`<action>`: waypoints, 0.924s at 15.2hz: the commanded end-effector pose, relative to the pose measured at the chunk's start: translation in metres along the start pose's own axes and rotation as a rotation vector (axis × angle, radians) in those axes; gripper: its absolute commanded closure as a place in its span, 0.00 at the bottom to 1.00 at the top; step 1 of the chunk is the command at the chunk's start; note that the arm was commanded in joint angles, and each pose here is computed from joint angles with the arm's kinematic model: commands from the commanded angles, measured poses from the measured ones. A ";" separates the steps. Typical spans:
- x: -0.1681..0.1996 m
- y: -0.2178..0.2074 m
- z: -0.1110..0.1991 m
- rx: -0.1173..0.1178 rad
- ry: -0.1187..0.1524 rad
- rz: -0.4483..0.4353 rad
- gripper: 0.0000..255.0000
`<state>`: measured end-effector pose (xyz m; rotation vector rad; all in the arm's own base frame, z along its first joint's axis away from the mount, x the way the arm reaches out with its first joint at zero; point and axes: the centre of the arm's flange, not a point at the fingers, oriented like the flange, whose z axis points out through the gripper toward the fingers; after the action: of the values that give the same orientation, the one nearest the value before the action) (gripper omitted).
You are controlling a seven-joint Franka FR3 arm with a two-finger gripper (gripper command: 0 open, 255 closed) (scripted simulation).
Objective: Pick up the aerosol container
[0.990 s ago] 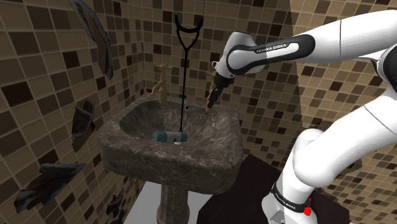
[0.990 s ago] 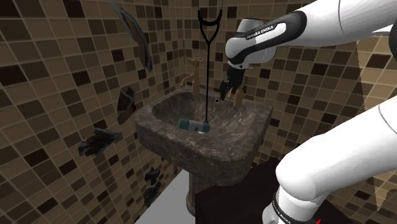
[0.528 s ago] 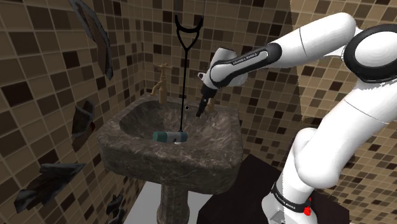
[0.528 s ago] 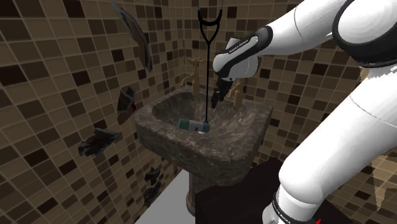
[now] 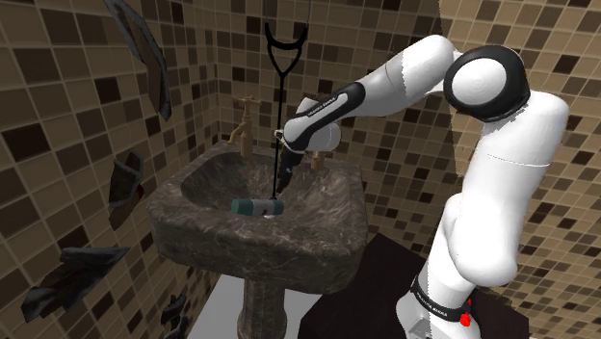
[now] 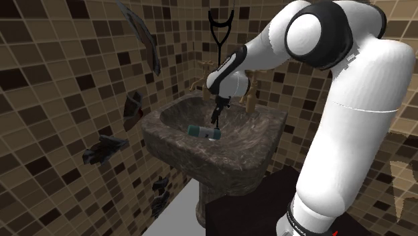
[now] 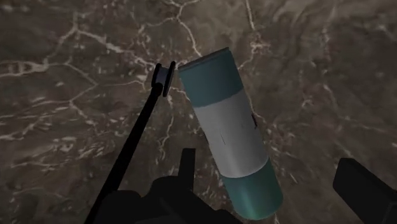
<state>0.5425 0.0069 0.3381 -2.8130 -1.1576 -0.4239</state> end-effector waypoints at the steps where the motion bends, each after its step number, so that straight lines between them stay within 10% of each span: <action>1: 0.008 0.004 0.022 0.010 0.011 -0.060 0.00; 7: 0.043 0.007 0.090 0.042 0.039 -0.227 0.00; 14: 0.033 0.006 0.126 0.042 0.039 -0.227 0.00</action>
<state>0.5969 0.0465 0.2314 -2.6354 -1.4645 -0.4596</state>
